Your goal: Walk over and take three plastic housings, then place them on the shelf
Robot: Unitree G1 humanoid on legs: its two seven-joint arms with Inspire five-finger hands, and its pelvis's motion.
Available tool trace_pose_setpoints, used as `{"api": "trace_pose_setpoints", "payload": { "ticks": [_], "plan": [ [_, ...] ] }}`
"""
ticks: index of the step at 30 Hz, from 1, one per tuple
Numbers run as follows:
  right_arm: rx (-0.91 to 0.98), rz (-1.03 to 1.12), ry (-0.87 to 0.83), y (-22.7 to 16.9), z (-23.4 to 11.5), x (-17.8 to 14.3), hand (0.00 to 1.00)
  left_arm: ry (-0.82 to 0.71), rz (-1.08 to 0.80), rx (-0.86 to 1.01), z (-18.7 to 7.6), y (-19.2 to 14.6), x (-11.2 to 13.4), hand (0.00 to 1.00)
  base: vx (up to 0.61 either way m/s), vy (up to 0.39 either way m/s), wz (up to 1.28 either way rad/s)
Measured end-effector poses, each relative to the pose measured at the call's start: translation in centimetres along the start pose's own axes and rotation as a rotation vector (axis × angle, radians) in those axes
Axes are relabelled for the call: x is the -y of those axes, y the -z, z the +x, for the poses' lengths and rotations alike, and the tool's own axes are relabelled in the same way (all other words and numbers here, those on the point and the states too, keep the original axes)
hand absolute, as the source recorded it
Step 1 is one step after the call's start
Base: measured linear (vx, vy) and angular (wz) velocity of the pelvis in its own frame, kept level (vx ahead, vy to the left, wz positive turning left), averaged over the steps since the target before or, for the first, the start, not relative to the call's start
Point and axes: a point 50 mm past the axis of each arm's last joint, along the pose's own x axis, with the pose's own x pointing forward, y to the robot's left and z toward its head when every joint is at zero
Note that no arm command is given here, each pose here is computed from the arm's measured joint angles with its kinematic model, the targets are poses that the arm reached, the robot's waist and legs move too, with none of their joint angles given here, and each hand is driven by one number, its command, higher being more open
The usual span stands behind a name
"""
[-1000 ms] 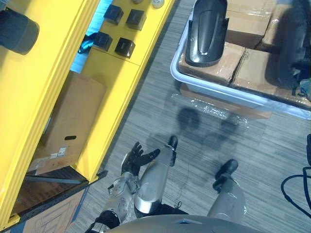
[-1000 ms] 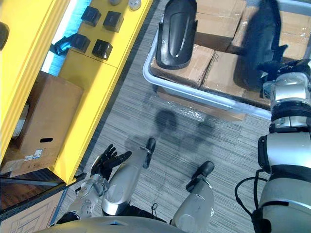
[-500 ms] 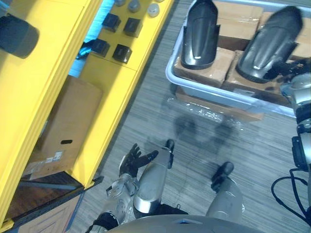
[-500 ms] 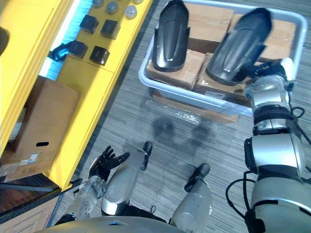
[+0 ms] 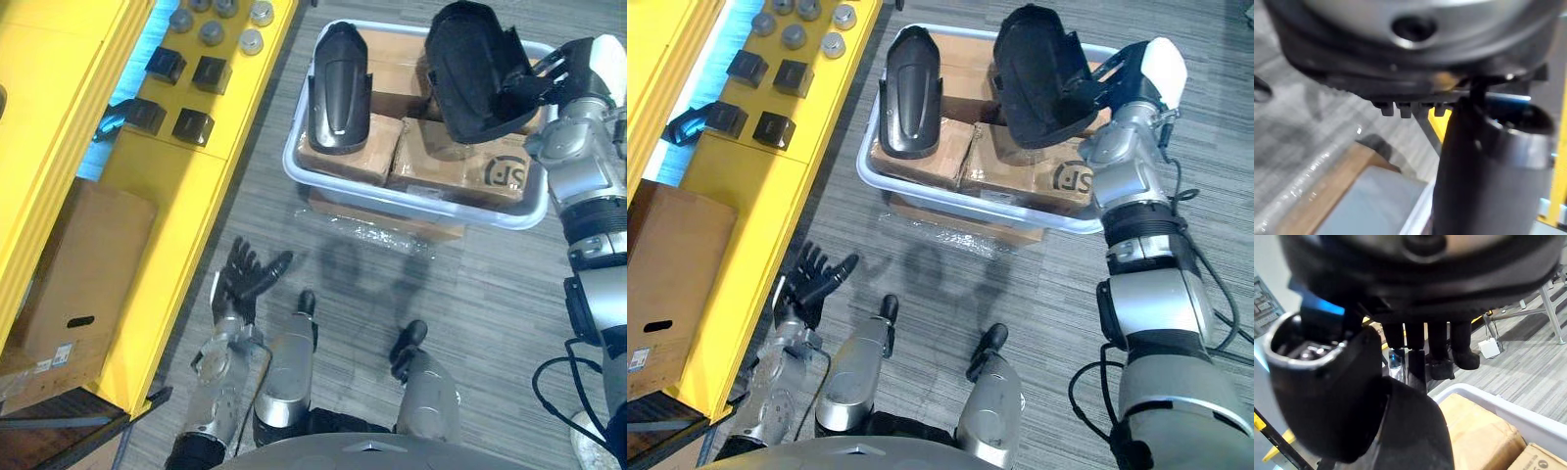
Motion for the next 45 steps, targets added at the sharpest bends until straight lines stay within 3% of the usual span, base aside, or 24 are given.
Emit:
{"api": "trace_pose_setpoints", "payload": {
  "ticks": [6,11,18,23,30,40,45],
  "plan": [
    [0.032,0.021,-0.026,-1.2,-0.7,-1.9,0.0,0.13,0.075,0.084,2.3,-2.9,2.4,1.0,-0.05,-0.014,-0.07],
    [0.091,0.057,-0.024,-3.0,-1.5,-3.6,0.0,0.223,-0.033,-0.013,3.8,-3.4,4.7,1.0,-0.08,-0.013,-0.13],
    [0.386,0.028,0.069,-8.1,-2.9,-3.0,0.0,0.349,-0.154,-0.181,6.1,-3.8,7.6,1.0,-0.04,-0.016,-0.12],
    [0.584,0.1,0.08,-10.8,-5.1,-3.5,0.0,0.363,-0.134,-0.181,8.8,-5.4,9.0,1.0,-0.01,0.002,-0.23],
    [0.751,0.043,0.007,-11.6,-7.8,-6.3,0.0,0.409,-0.212,-0.124,10.2,-7.9,11.4,1.0,-0.03,0.008,-0.15],
    [0.808,0.027,-0.034,-11.6,-9.0,-7.5,0.0,0.422,-0.639,-0.034,10.8,-10.3,13.4,1.0,0.0,-0.001,-0.01],
    [0.824,0.044,-0.054,-11.4,-9.7,-8.1,0.0,0.408,-0.726,-0.012,10.8,-10.5,13.4,1.0,0.0,0.0,0.0]
  ]
}}
